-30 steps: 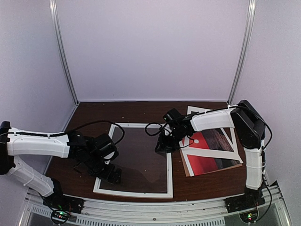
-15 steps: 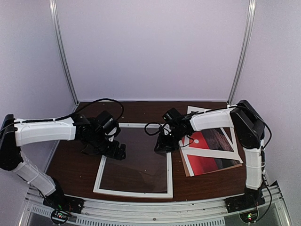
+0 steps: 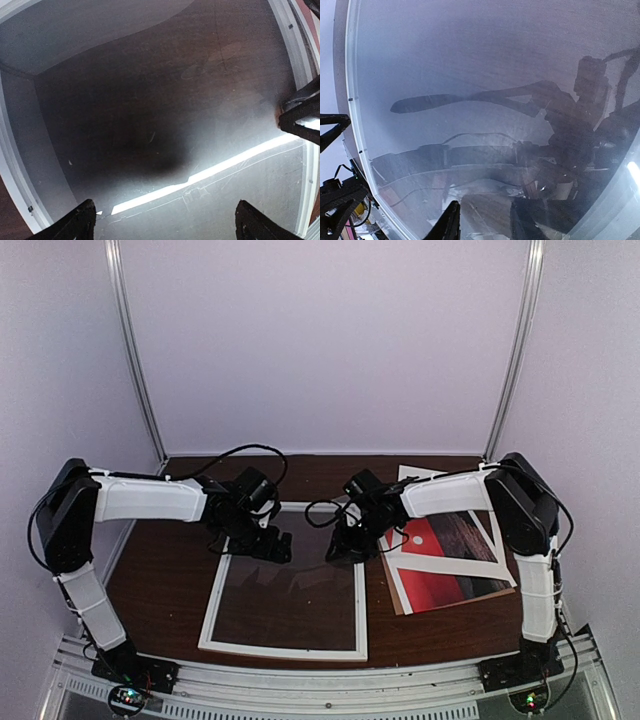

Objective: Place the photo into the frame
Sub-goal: Press the glass panel into the frame body.

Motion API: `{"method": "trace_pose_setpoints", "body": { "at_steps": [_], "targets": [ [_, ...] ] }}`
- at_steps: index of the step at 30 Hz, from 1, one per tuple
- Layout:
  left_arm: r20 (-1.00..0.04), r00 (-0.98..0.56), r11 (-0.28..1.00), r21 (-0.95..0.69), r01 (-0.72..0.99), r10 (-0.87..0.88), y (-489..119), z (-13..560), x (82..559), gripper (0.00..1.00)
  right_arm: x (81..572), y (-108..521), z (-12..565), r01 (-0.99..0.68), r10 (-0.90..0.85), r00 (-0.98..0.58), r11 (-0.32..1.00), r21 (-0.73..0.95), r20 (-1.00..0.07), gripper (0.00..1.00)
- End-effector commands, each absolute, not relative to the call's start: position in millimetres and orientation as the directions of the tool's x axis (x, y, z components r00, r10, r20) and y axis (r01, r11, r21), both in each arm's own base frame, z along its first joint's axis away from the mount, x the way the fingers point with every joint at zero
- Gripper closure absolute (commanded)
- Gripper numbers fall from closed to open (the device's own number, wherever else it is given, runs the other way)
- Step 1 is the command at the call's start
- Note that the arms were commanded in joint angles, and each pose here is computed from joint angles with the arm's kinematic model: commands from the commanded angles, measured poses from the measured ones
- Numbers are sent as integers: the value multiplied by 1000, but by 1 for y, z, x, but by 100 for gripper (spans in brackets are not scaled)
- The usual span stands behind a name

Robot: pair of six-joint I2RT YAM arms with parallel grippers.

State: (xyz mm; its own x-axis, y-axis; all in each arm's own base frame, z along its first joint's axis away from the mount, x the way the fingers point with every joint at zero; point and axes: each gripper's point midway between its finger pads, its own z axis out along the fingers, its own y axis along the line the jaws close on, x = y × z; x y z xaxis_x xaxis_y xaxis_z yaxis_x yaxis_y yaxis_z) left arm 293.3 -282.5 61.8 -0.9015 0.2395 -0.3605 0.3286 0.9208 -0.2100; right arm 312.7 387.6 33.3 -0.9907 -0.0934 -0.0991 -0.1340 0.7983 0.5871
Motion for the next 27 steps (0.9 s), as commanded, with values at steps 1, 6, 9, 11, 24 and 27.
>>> {"method": "trace_pose_setpoints", "body": {
  "at_steps": [1,6,9,11,24,27],
  "targets": [
    [-401,-882,896,-253,365,246,-301,68,309,2,313,396,35,-157,-112,-987,783,602,-112,65],
    [-385,-887,897,-249,366,255,-302,58,309,2,313,397,35,-157,-113,-987,781,604,-111,64],
    [-372,-892,899,-247,362,257,-301,49,308,3,313,397,35,-156,-112,-988,782,604,-110,64],
    [-365,-895,901,-244,359,257,-300,45,307,2,313,396,34,-154,-112,-988,783,603,-107,64],
    [-343,-902,908,-226,352,264,-294,28,302,2,313,393,36,-151,-112,-988,791,593,-101,60],
    [-338,-904,910,-223,349,263,-292,25,301,2,313,391,37,-151,-113,-988,795,587,-102,59]
  ]
}}
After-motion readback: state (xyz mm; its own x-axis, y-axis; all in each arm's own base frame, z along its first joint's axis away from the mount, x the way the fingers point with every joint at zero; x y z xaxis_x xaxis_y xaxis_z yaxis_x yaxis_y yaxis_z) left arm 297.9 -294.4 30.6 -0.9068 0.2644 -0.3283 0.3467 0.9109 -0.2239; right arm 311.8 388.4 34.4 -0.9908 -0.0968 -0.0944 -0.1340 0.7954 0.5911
